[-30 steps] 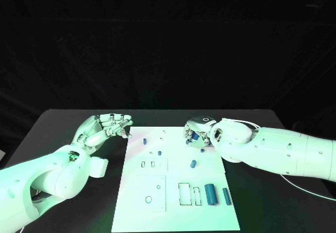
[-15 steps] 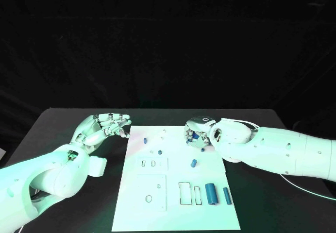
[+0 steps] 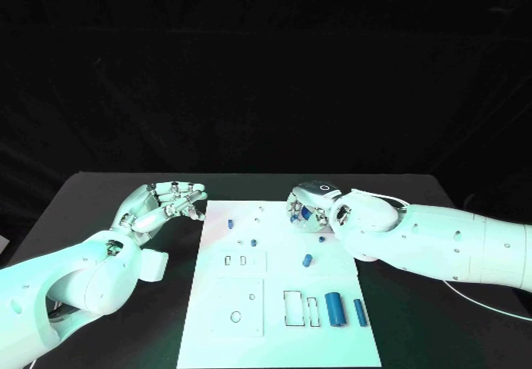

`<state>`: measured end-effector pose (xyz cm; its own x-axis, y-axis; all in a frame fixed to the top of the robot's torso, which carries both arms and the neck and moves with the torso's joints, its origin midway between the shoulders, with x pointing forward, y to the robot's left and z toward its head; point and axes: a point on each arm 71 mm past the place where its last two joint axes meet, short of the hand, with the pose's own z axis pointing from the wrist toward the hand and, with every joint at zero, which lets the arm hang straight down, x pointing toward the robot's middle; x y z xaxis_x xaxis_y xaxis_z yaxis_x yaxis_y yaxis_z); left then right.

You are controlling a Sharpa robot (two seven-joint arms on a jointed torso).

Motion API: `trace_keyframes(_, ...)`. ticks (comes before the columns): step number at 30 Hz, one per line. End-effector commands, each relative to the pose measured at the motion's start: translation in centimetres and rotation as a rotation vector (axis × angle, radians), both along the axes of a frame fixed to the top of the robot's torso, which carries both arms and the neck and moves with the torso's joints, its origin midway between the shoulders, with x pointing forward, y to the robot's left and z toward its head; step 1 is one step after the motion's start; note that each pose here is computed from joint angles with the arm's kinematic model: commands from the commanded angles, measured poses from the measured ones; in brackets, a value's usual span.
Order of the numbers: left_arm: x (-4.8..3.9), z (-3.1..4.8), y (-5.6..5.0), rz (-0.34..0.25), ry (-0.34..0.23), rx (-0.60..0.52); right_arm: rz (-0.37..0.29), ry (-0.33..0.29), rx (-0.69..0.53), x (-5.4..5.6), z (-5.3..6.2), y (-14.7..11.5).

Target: Assemble the parts on the task board

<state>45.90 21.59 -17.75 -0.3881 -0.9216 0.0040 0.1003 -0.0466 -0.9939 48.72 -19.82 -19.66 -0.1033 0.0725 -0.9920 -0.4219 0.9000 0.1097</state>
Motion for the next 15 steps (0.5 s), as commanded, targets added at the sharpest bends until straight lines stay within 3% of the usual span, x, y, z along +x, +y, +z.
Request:
trace_keyframes(1, -0.04, 0.14, -0.3, -0.015, 0.0, -0.012, -0.013, -0.071, 0.027, 0.2, 0.8, 0.6)
trace_keyframes(9, -0.1, 0.17, -0.6, -0.022, 0.001, -0.019, -0.014, -0.146, 0.083, 0.8, 1.6, 2.7)
trace_keyframes(15, -0.16, 0.2, -0.8, -0.027, 0.001, -0.022, -0.021, -0.158, 0.092, 1.6, 1.5, 4.0)
